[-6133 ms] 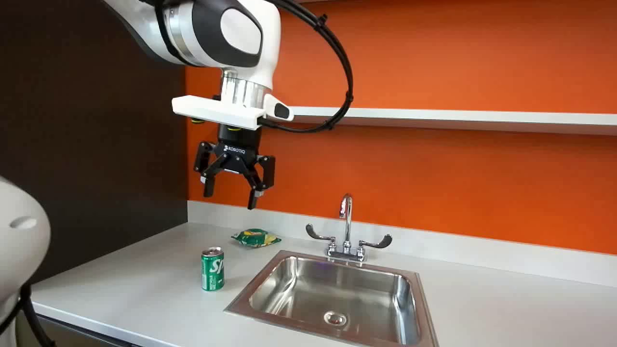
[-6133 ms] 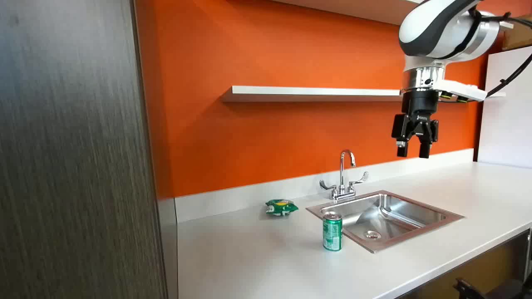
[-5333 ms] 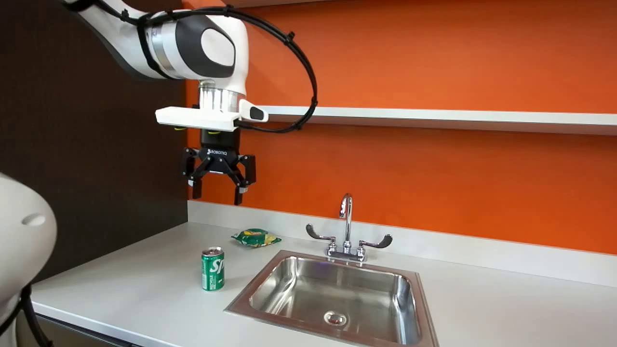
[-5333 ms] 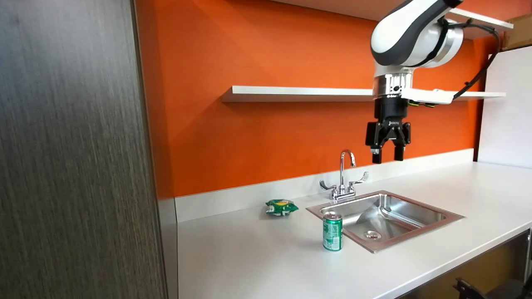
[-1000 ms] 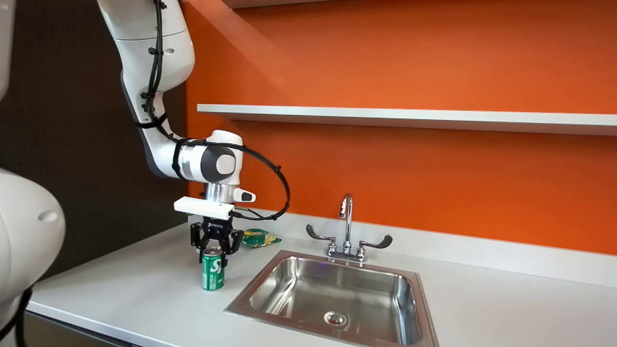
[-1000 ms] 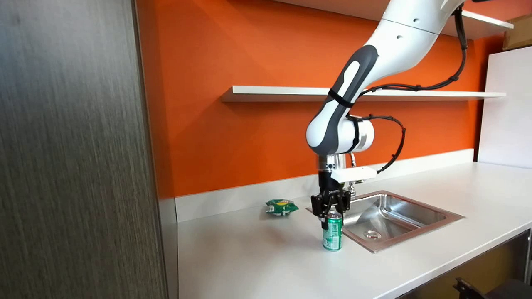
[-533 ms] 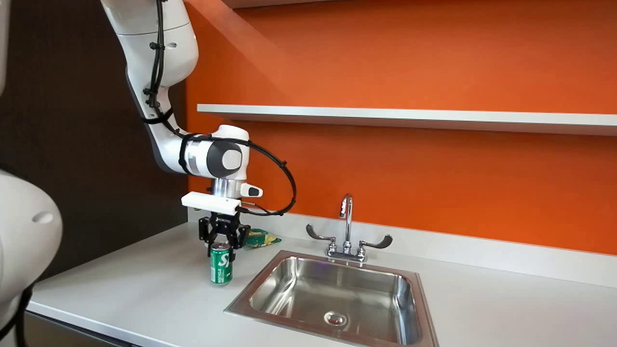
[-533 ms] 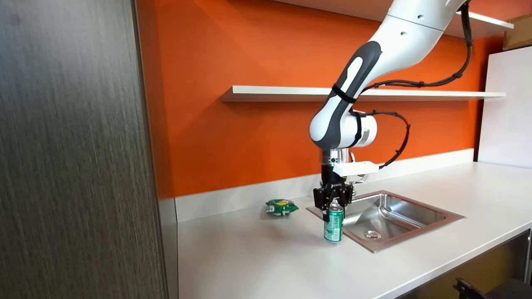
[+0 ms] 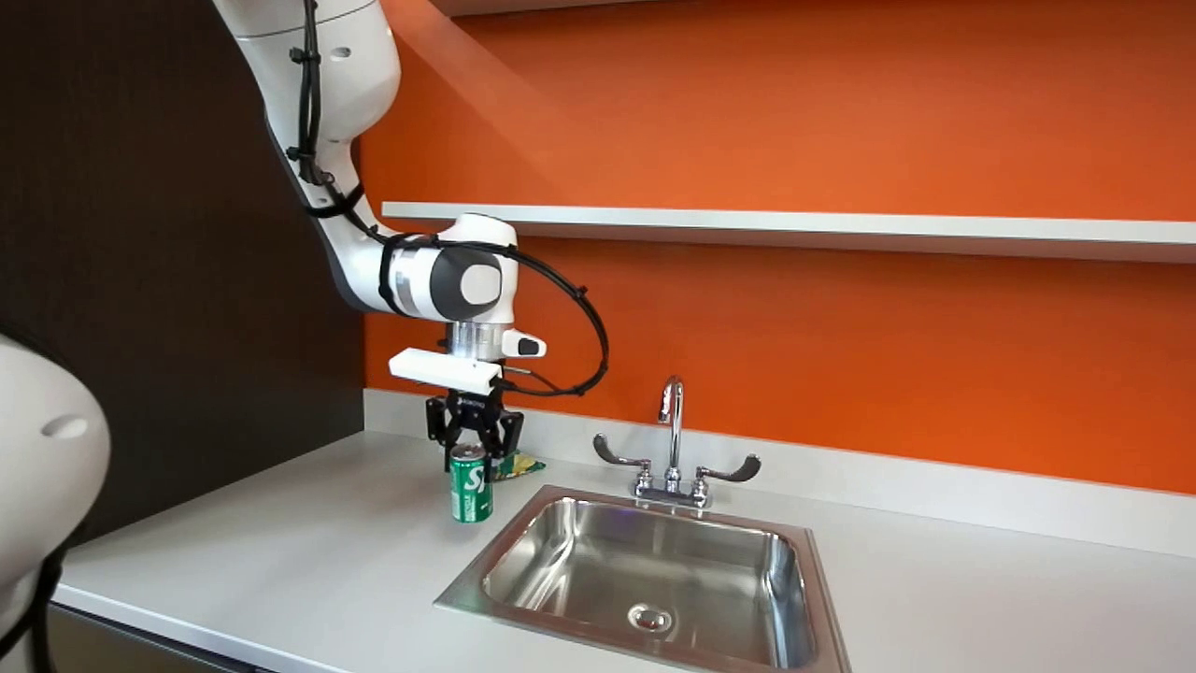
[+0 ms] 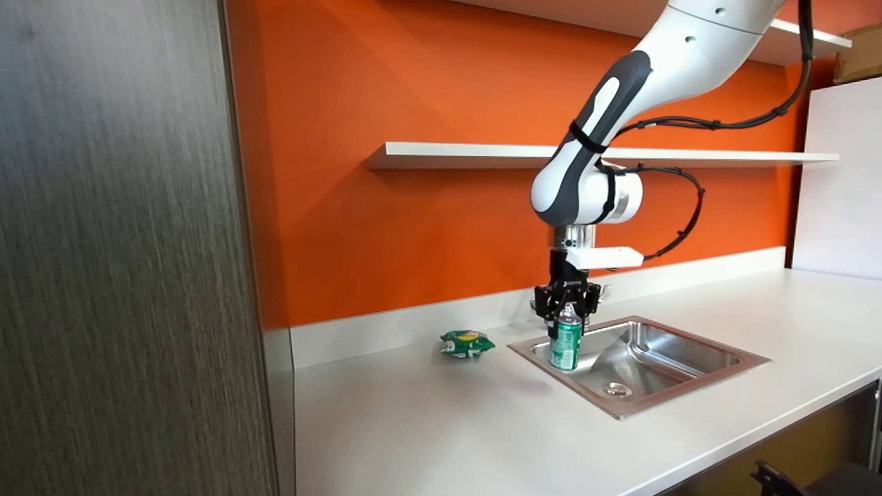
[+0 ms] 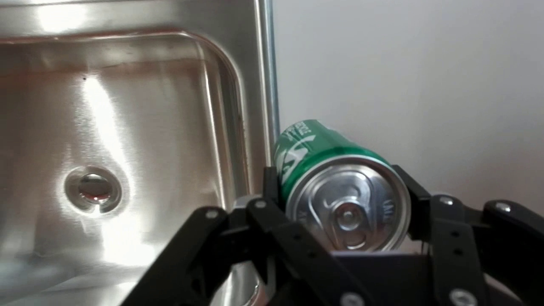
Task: Put the green can in the sink.
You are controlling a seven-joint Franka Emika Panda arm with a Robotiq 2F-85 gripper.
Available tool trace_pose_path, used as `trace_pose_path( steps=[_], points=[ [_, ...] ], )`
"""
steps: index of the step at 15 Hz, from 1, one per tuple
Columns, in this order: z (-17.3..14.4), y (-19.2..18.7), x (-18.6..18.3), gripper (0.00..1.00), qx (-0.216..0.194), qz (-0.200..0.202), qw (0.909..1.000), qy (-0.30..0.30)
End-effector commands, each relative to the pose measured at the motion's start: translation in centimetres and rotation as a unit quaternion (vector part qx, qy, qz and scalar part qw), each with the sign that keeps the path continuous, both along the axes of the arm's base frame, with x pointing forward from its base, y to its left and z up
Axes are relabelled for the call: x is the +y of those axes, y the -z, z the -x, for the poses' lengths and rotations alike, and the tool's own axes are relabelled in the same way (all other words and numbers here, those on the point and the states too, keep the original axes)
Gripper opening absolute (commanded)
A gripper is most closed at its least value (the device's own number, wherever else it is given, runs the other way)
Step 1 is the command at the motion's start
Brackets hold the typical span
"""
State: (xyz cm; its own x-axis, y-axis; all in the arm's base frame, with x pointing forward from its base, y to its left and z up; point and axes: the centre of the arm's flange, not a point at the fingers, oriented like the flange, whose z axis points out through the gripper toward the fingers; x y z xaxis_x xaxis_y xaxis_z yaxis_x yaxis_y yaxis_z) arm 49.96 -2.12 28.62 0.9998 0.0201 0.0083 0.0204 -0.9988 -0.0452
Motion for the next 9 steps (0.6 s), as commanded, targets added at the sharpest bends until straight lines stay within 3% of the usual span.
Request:
trace_pose_path(
  steps=[1, 9],
  points=[
    [-1.2, -1.3, -4.2, 0.39, -0.004, -0.003, 0.9989, 0.046],
    [-4.4, 1.5, -14.1, 0.39, 0.007, 0.0, 0.9896, 0.144]
  ],
)
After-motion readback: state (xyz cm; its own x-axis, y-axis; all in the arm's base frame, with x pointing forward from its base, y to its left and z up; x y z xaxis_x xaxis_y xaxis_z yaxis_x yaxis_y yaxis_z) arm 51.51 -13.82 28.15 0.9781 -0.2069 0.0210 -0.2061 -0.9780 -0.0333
